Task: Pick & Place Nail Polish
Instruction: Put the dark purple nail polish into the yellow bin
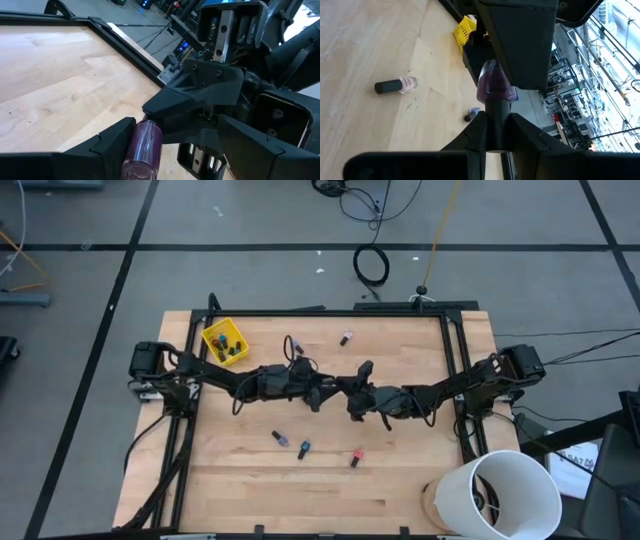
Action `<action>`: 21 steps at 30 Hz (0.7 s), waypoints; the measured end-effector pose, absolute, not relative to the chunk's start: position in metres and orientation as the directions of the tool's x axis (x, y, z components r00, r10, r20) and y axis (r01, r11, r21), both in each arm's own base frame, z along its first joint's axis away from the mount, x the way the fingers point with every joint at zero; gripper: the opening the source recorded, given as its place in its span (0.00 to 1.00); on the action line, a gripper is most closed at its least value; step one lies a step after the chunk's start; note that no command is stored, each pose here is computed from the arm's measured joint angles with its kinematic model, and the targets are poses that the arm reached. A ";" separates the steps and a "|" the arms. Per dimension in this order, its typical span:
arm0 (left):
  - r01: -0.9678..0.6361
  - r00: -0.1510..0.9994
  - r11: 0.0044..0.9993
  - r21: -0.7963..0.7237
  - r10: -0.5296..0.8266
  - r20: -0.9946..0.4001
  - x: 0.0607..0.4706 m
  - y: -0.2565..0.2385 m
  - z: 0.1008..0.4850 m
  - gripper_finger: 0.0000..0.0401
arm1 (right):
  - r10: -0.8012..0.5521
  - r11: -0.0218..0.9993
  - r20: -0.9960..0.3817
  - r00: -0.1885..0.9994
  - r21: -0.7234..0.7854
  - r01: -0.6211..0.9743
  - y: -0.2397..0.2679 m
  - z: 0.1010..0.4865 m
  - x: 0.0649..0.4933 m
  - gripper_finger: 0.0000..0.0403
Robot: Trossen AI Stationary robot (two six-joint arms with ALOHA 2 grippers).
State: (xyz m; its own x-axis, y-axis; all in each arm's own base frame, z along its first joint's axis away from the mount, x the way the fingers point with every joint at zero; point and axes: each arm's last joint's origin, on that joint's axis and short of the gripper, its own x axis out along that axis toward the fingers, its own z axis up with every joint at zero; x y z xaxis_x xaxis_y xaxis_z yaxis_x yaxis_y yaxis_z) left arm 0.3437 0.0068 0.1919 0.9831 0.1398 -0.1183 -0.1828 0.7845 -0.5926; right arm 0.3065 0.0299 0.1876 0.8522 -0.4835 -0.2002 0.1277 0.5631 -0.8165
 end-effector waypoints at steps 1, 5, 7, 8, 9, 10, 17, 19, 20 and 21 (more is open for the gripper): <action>-0.183 0.983 0.784 -0.593 0.140 -0.118 0.344 0.007 0.192 0.67 | -0.483 0.563 -0.200 0.852 -0.816 0.128 0.030 0.188 0.307 0.12; -0.183 0.983 0.784 -0.593 0.140 -0.118 0.344 0.007 0.192 0.66 | -0.483 0.564 -0.200 0.852 -0.816 0.128 0.030 0.188 0.307 0.12; -0.185 0.983 0.783 -0.593 0.143 -0.119 0.344 0.007 0.192 0.61 | -0.483 0.565 -0.200 0.852 -0.815 0.129 0.030 0.188 0.307 0.12; -0.187 0.982 0.783 -0.593 0.145 -0.119 0.344 0.007 0.192 0.57 | -0.483 0.565 -0.200 0.852 -0.815 0.130 0.030 0.188 0.307 0.12; -0.190 0.982 0.783 -0.592 0.147 -0.121 0.344 0.007 0.192 0.53 | -0.483 0.565 -0.200 0.852 -0.815 0.130 0.030 0.188 0.307 0.12; -0.193 0.981 0.783 -0.592 0.149 -0.123 0.343 0.007 0.191 0.49 | -0.483 0.565 -0.200 0.852 -0.815 0.130 0.030 0.188 0.307 0.12; -0.206 0.978 0.787 -0.581 0.156 -0.136 0.343 0.010 0.190 0.14 | -0.484 0.566 -0.199 0.852 -0.814 0.131 0.030 0.188 0.306 0.12; -0.202 0.979 0.798 -0.567 0.152 -0.134 0.343 0.011 0.190 0.13 | -0.485 0.565 -0.199 0.851 -0.814 0.132 0.030 0.188 0.306 0.12; -0.200 0.980 0.803 -0.561 0.150 -0.133 0.343 0.011 0.190 0.13 | -0.486 0.565 -0.199 0.851 -0.814 0.132 0.030 0.188 0.306 0.12; -0.199 0.980 0.808 -0.555 0.150 -0.133 0.343 0.011 0.190 0.13 | -0.486 0.570 -0.199 0.851 -0.810 0.136 0.030 0.188 0.306 0.12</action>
State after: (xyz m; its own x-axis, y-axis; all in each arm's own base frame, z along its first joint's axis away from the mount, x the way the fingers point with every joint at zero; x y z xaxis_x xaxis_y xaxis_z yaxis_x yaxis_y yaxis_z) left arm 0.3431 0.0108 0.1899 0.9797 0.1498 -0.1331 -0.1989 0.8079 -0.5547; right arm 0.3063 0.0301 0.1875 0.8508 -0.4862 -0.1994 0.1360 0.5703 -0.8101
